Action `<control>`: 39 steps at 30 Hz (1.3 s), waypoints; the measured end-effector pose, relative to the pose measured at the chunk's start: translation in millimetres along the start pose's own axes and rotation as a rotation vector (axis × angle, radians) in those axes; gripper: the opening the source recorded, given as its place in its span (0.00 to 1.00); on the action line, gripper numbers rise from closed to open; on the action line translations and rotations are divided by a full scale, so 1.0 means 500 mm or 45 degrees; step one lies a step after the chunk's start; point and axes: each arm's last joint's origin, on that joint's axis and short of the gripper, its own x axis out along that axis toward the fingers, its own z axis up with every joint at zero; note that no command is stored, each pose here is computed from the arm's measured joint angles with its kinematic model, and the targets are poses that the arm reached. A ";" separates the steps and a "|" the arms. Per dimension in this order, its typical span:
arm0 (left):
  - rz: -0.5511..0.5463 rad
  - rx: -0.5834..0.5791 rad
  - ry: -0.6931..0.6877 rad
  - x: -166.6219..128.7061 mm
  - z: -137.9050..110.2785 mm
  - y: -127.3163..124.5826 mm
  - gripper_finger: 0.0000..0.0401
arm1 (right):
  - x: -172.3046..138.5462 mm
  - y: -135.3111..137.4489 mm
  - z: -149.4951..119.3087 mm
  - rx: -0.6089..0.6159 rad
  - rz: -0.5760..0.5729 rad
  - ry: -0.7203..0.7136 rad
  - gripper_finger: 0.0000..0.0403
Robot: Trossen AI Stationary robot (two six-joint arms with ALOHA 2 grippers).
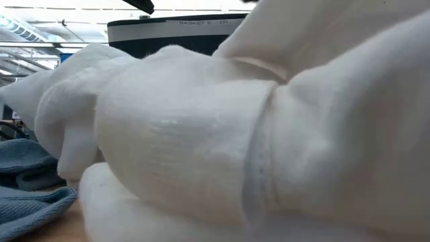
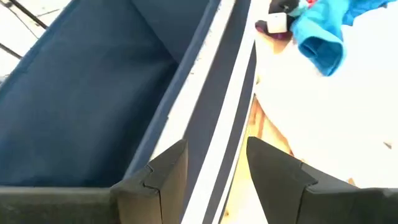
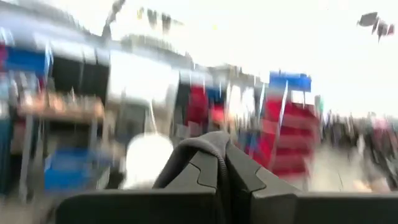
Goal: Sort clothes
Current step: Put the gray short into the white and blue laundry organizer
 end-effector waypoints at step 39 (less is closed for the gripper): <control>-0.008 0.092 0.027 0.000 -0.005 0.000 0.44 | 0.297 -0.238 -0.393 -0.003 -0.047 0.900 0.00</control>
